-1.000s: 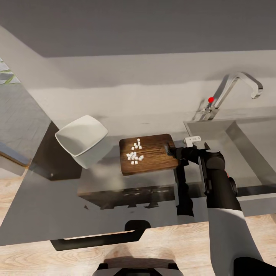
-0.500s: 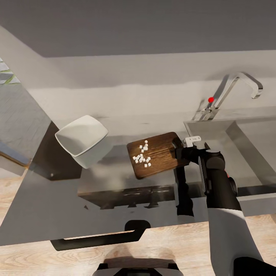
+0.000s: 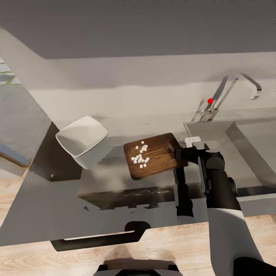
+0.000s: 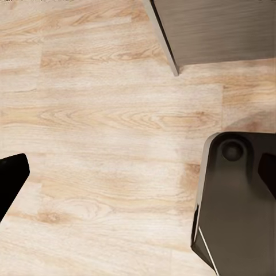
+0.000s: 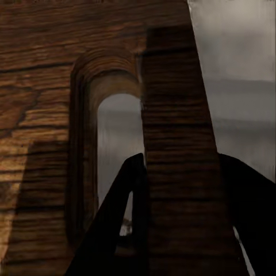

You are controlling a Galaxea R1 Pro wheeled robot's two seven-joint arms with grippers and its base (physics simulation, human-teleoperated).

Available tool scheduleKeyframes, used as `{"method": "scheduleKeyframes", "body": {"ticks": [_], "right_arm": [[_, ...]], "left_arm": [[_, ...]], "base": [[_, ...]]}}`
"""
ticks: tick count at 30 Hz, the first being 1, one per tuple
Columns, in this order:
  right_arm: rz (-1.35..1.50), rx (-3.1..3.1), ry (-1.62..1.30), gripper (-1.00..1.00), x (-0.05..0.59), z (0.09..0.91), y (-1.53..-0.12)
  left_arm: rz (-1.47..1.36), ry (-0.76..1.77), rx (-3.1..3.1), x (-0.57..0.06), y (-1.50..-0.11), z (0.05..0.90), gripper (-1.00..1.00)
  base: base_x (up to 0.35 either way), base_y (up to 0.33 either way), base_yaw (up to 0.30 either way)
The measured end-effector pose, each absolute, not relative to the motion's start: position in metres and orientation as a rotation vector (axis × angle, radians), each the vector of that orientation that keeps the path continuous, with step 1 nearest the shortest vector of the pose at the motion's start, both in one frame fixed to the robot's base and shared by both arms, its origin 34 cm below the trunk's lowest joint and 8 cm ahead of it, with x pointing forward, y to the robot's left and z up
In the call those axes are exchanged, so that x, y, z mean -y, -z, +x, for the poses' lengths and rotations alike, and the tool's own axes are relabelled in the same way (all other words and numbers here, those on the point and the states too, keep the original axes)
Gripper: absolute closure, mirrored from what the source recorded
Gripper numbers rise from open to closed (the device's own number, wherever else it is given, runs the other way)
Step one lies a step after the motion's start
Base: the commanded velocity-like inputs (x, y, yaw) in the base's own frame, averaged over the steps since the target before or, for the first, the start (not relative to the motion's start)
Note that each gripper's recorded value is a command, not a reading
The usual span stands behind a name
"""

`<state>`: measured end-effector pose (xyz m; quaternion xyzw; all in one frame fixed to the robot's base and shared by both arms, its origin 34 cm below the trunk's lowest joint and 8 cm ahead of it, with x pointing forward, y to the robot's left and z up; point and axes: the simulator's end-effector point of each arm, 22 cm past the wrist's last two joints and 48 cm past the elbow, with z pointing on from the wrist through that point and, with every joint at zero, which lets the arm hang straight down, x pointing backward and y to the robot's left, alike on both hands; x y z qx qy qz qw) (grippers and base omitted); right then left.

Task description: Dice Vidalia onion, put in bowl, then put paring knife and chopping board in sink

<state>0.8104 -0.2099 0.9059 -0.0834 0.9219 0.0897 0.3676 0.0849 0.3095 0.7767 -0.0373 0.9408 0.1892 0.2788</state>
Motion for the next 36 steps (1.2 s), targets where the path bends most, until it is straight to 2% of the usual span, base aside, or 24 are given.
{"method": "scheduleKeyframes", "body": {"ticks": [36], "right_arm": [[-0.222, -2.314, -0.204, 1.00, 0.213, 0.815, -0.944]], "left_arm": [[-0.112, -0.498, -2.471, -0.309, -0.776, 0.097, -1.00]], "base": [[0.000, 0.000, 0.000]]}}
